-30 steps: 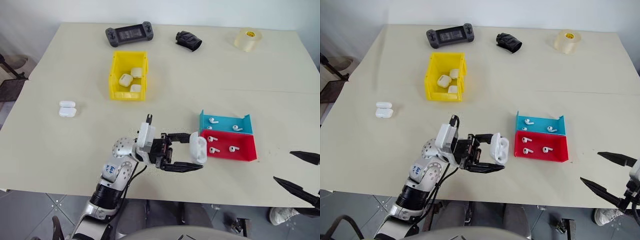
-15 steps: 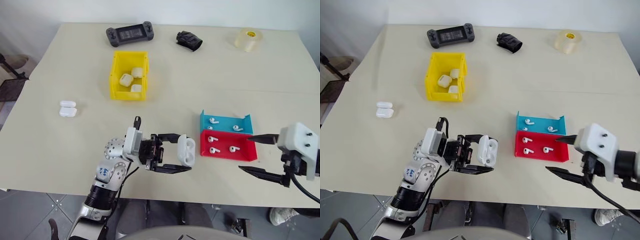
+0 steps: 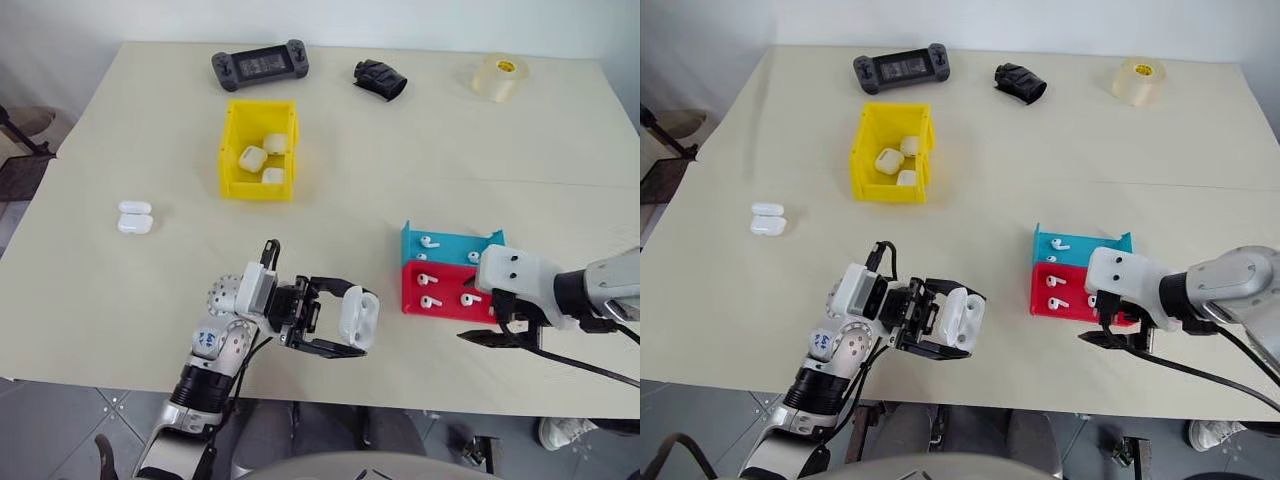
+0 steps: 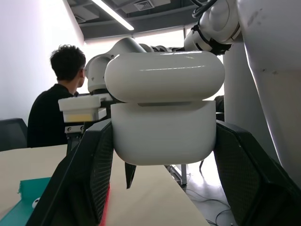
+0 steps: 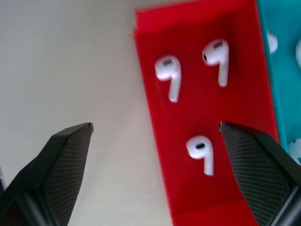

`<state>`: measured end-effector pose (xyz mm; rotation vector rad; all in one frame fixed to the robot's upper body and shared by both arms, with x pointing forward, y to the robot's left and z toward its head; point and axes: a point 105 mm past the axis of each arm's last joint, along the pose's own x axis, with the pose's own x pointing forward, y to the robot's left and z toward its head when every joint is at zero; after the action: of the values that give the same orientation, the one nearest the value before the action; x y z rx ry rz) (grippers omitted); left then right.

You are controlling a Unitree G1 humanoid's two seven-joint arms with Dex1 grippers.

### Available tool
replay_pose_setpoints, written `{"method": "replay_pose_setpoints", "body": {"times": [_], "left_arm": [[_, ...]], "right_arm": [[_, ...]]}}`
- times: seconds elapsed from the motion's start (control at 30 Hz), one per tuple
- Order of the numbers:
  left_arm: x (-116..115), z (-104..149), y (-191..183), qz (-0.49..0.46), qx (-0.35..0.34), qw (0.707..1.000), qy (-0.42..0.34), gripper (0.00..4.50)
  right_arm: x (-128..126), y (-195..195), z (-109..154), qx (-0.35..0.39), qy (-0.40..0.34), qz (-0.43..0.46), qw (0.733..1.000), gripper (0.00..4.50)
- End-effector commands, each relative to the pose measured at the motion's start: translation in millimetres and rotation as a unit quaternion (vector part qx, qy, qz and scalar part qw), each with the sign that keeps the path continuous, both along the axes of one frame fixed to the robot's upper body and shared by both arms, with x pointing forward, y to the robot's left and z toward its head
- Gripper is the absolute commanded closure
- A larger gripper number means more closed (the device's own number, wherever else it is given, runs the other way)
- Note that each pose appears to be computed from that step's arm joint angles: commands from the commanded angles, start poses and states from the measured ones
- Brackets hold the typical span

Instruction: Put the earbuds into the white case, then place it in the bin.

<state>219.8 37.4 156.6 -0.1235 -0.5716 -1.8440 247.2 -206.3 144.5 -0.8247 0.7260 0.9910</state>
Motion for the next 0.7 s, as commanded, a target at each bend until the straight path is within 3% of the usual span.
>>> {"method": "replay_pose_setpoints", "body": {"times": [0.03,0.4,0.5,0.7], "left_arm": [[-8,7,-1,-0.009,-0.008,1.0,-0.021,1.72],[-6,8,0,-0.003,-0.002,1.0,-0.025,1.72],[-5,8,-1,0.0,-0.002,1.0,-0.026,1.72],[-5,9,0,0.003,-0.001,1.0,-0.025,1.72]], "right_arm": [[8,-4,0,-0.02,-0.007,0.014,1.0,0.0],[24,-11,-6,-0.024,-0.005,0.022,0.999,0.0],[25,-8,-7,-0.022,-0.005,0.026,0.999,0.55],[22,-6,-13,-0.027,0.002,0.04,0.999,2.54]]}}
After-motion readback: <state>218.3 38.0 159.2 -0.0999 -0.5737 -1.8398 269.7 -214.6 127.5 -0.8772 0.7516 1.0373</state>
